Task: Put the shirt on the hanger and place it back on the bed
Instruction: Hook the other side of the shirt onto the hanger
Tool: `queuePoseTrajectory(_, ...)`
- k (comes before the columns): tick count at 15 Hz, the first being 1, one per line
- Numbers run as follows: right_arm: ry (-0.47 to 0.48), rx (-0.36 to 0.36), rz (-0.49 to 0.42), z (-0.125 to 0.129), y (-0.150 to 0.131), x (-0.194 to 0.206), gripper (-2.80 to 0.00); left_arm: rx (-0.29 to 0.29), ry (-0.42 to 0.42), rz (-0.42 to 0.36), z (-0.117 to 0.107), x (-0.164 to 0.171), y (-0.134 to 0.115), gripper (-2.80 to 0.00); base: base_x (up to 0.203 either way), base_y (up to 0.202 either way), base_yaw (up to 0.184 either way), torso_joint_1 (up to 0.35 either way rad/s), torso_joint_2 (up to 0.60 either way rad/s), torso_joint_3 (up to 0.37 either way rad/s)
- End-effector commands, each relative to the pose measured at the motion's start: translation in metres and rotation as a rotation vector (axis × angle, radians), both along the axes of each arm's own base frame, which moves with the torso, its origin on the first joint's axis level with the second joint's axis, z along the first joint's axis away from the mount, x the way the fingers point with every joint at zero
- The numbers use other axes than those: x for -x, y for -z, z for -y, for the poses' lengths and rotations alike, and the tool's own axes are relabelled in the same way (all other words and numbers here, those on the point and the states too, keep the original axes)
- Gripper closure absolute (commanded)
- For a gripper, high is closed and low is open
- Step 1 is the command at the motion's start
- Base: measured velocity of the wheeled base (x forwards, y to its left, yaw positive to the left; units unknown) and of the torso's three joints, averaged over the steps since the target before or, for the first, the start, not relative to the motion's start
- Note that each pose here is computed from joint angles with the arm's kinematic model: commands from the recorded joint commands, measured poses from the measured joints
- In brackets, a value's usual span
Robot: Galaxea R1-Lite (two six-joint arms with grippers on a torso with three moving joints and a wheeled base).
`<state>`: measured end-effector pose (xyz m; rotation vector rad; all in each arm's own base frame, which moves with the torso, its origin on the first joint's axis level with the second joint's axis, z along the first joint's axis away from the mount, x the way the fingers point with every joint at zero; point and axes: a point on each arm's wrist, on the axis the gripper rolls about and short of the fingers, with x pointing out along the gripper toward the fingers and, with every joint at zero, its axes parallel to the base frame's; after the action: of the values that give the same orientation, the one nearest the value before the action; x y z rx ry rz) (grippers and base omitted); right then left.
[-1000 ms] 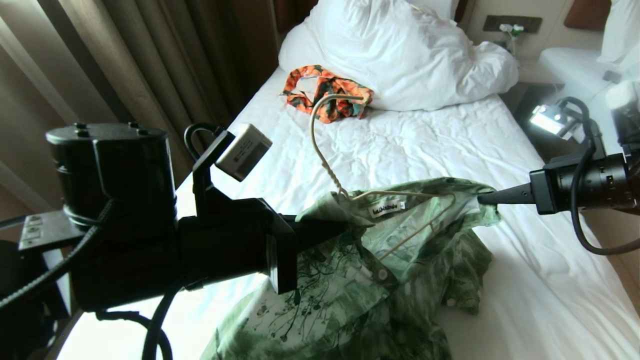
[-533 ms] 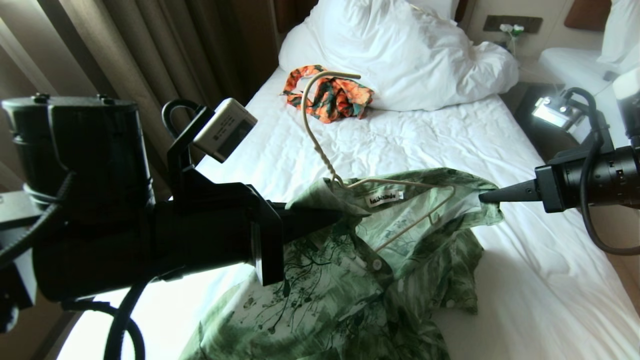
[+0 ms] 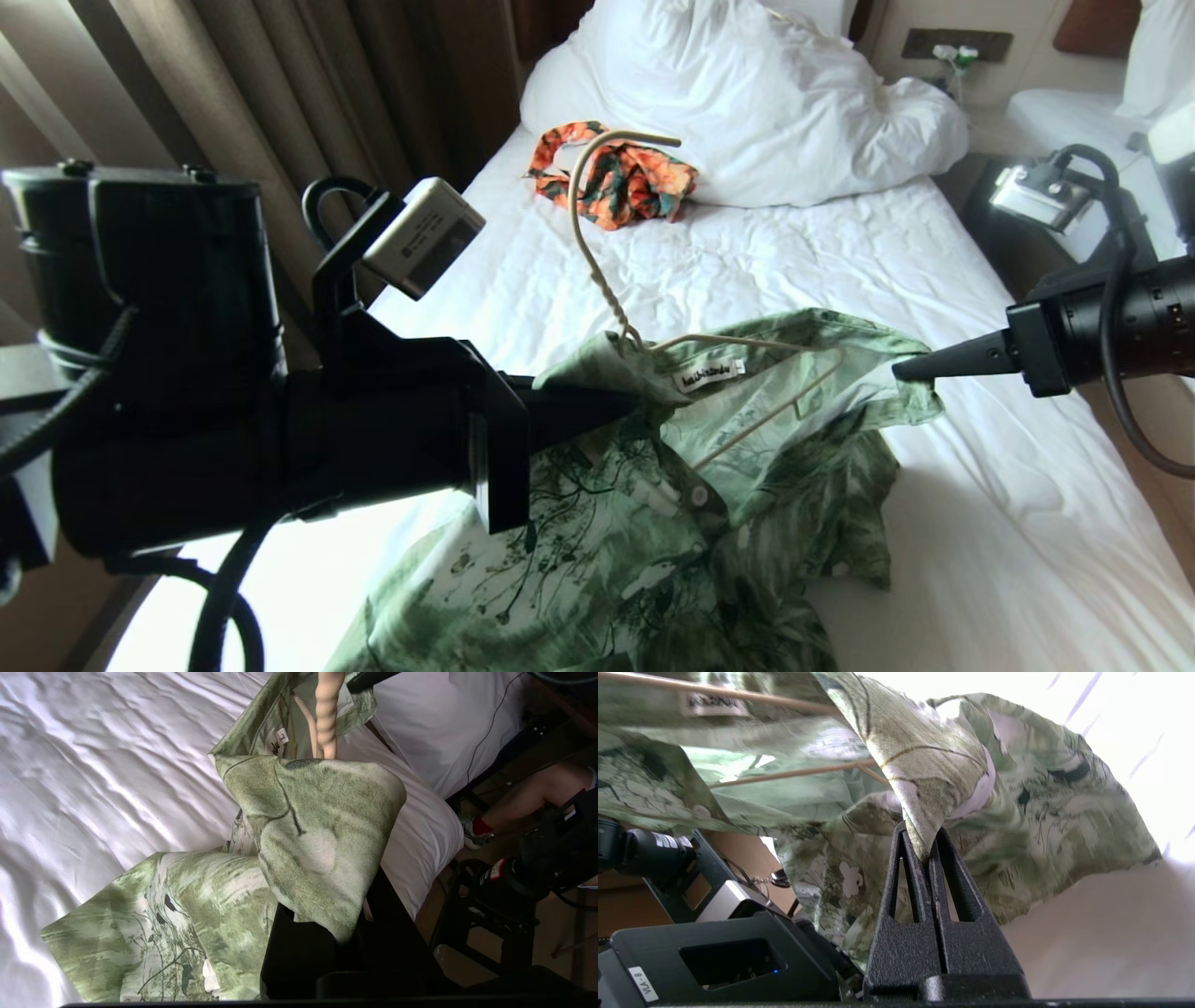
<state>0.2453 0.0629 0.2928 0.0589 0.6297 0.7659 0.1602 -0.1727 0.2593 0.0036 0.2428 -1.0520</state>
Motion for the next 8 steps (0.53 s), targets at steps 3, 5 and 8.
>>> queuePoseTrajectory(3,-0.023,-0.040,0.023,-0.011,-0.014,-0.001,0.00,-0.023,0.017,-0.029,0.002,0.003,0.011,0.00,0.000,0.000,0.000,0.000,0.00,0.000)
queuePoseTrajectory(5,-0.034,-0.042,0.033,-0.015,-0.016,-0.003,0.00,-0.028,0.019,-0.041,0.005,0.001,0.019,0.00,0.000,0.000,0.000,0.000,0.00,0.000)
queuePoseTrajectory(8,-0.072,-0.049,0.052,-0.023,-0.022,0.002,0.00,0.031,0.015,0.003,0.017,-0.012,0.030,0.00,0.000,0.000,0.000,0.000,0.00,0.000)
